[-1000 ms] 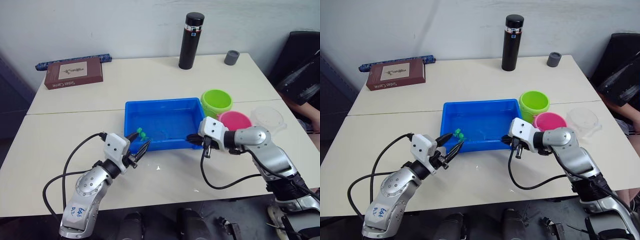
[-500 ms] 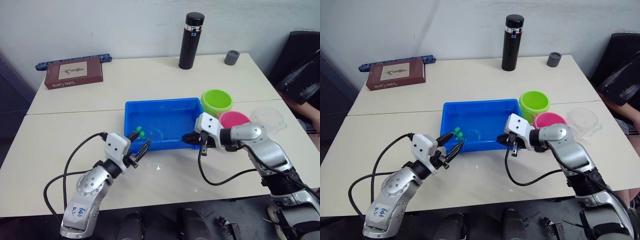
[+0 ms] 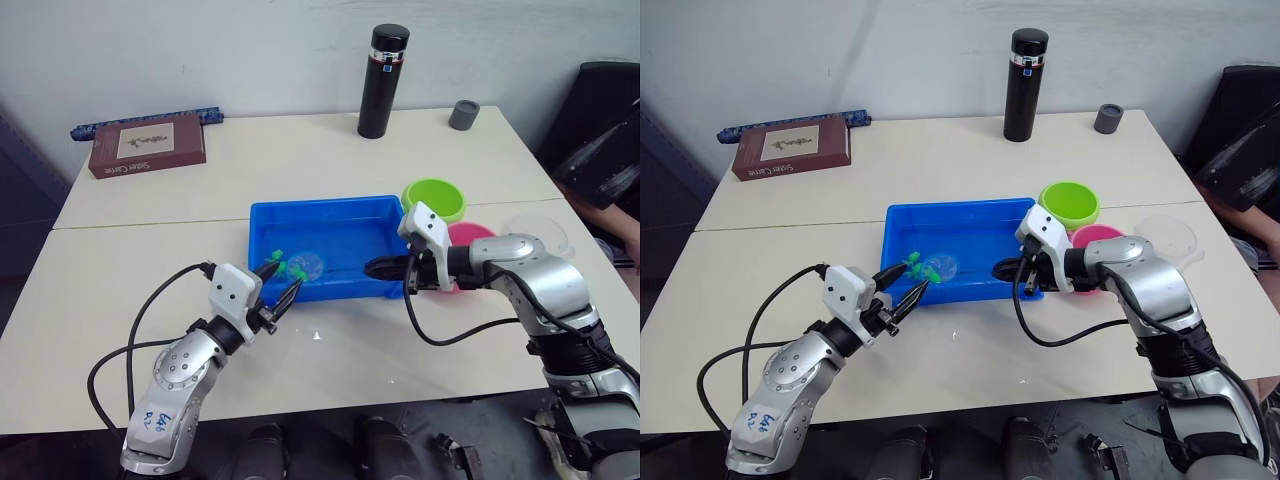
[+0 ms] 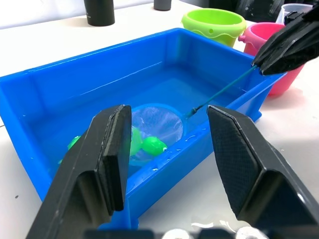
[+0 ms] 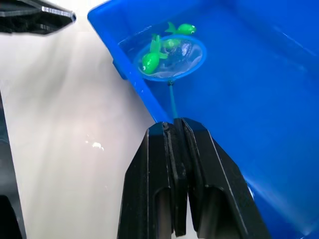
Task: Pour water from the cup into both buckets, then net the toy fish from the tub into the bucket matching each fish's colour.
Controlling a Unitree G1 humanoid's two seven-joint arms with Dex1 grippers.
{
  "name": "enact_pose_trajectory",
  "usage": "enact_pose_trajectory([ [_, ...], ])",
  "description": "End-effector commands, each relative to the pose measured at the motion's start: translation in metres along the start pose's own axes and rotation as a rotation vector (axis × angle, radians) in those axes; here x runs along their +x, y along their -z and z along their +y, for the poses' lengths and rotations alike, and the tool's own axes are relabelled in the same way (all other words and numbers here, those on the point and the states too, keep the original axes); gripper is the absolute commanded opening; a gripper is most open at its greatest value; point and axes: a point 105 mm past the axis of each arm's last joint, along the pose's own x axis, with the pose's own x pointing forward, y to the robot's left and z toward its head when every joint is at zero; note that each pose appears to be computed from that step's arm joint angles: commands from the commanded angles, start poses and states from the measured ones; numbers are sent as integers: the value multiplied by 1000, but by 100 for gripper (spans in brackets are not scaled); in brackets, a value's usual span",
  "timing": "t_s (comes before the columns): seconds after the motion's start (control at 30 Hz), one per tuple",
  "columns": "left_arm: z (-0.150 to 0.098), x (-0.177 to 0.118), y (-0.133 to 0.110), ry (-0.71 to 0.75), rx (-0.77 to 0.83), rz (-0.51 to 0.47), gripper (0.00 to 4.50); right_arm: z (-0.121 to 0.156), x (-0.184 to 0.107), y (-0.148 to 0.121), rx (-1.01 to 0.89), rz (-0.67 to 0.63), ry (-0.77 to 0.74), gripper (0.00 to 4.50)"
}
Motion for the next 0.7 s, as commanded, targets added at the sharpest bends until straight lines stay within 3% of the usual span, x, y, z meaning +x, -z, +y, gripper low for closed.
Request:
enact_pose_trajectory([
  [0.03,-4,1,-13,19,26,-45,267,-2,-7,-16,-28,-53,18,0],
  [0.3,-5,3,-14,56,48,-49,267,-13,-27,-24,-144,-74,151,0],
  [0.7,-3,9,-19,122,74,-58,267,-11,-68,-36,-131,-152,343,0],
])
